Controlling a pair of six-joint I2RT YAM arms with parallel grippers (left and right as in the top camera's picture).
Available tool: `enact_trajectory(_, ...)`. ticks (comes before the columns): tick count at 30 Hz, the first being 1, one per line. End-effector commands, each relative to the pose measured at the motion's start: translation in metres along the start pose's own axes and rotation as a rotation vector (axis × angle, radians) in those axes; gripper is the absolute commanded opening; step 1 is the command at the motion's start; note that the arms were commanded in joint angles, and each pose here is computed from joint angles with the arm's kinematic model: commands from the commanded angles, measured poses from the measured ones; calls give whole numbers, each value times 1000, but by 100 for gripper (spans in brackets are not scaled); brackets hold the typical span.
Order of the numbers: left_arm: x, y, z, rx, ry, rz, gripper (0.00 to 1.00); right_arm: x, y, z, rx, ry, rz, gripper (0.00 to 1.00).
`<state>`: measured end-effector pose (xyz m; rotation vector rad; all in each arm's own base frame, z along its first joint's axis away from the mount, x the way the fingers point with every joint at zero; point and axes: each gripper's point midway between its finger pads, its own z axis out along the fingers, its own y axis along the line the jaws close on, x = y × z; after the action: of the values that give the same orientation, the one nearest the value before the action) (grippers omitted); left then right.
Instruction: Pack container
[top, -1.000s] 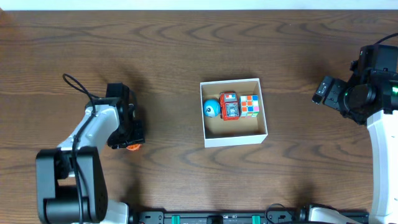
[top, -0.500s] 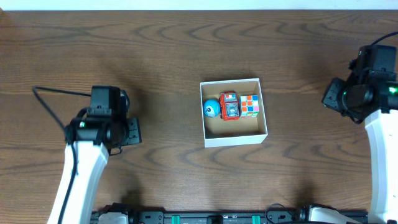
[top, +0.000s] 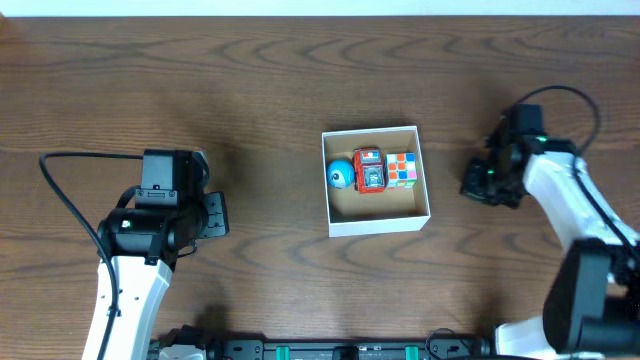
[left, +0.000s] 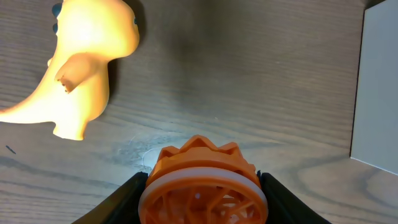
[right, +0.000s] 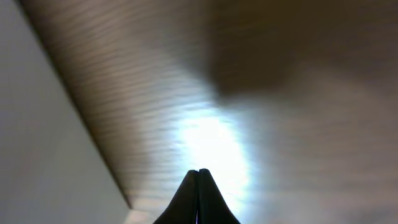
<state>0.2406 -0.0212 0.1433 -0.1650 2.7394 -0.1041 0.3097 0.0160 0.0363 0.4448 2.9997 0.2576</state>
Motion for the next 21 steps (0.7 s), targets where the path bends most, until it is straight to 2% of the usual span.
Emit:
enact_trajectory(1,-5,-2,-5,4,-17,-2,6,11,31,16,-76,56,-106,1)
enact_trajectory(7,-5,-2,-5,4,-17,-2,6,20,76,24,-202,65,-257,1)
enact_trajectory(21,-5,-2,-5,4,-17,-2,6,22,109,18,-356,45,-368,1)
